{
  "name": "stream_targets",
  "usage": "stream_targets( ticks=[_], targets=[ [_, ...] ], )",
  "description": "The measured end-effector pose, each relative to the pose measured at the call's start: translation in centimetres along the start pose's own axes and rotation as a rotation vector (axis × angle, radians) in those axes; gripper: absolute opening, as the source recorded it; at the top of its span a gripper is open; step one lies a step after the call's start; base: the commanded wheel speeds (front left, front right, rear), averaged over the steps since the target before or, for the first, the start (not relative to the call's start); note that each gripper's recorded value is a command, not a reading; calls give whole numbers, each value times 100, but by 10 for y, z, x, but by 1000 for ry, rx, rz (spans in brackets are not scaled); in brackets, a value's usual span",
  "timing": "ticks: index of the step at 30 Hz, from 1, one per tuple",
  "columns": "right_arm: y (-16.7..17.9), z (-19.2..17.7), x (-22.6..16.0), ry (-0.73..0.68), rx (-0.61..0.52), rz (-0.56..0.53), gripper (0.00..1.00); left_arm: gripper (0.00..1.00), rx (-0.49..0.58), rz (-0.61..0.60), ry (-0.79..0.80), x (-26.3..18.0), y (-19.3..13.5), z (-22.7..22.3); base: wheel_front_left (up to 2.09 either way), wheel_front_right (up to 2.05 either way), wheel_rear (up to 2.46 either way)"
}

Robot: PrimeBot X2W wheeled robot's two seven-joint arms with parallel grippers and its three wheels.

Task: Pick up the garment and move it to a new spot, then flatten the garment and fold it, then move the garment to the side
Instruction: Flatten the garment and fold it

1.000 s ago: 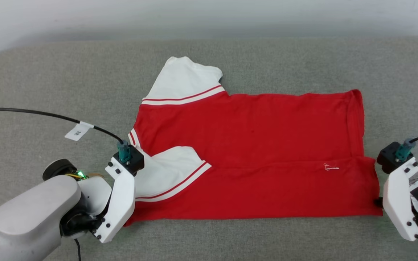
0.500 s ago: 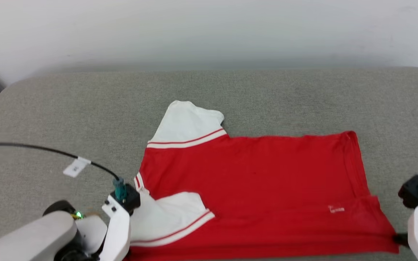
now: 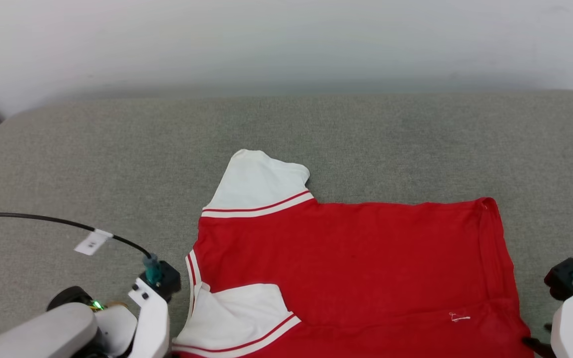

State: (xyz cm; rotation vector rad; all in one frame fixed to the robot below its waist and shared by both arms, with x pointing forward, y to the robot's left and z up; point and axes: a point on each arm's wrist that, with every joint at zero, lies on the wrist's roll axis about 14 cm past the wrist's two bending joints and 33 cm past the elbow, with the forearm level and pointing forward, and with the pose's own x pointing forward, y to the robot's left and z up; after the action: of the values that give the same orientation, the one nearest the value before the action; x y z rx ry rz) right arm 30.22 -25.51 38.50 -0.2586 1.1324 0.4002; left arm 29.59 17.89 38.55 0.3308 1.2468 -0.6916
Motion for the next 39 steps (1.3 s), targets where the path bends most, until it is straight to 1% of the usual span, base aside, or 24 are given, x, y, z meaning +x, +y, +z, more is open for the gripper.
stream_targets(
  ticks=[3, 6, 10, 12, 14, 16, 17, 20, 22, 24, 27, 31, 35, 39],
  targets=[
    [-8, 17, -9, -98, -14, -45, 100, 100, -5, 42, -58, -14, 10, 9, 0, 0, 0],
    [-12, 47, -24, -256, -19, -76, 100, 100, 1, 95, -128, -34, 22, 22, 0, 0, 0],
    [-22, 92, -51, -505, -24, -143, 100, 100, 65, 172, -282, -60, 39, 61, 0, 0, 0],
    [-25, 114, -64, -637, -13, -172, 100, 100, 92, 240, -399, -75, 51, 91, 0, 0, 0],
    [-28, 133, -77, -766, 9, -199, 100, 100, 104, 291, -488, -88, 63, 115, 0, 0, 0],
    [-28, 146, -89, -884, 30, -225, 100, 100, 118, 320, -540, -92, 71, 132, 0, 0, 0],
    [-30, 153, -95, -947, 62, -239, 100, 100, 125, 328, -559, -93, 74, 142, 0, 0, 0],
    [-27, 160, -106, -1076, 105, -271, 100, 100, 128, 343, -649, -104, 82, 177, 0, 0, 0],
    [-27, 161, -112, -1147, 149, -294, 100, 100, 143, 364, -672, -108, 91, 195, 0, 0, 0],
    [-24, 159, -112, -1180, 170, -311, 100, 100, 142, 381, -685, -112, 102, 212, 0, 0, 0],
    [-14, 154, -103, -1186, 194, -313, 100, 100, 136, 388, -686, -112, 115, 237, 0, 0, 0],
    [-8, 151, -91, -1184, 218, -318, 100, 100, 93, 385, -659, -107, 135, 265, 0, 0, 0],
    [-10, 147, -78, -1161, 233, -330, 100, 100, 22, 291, -527, -74, 139, 275, 0, 0, 0],
    [-13, 144, -63, -1119, 234, -334, 100, 100, 28, 227, -344, -42, 136, 278, 0, 0, 0]
  ],
)
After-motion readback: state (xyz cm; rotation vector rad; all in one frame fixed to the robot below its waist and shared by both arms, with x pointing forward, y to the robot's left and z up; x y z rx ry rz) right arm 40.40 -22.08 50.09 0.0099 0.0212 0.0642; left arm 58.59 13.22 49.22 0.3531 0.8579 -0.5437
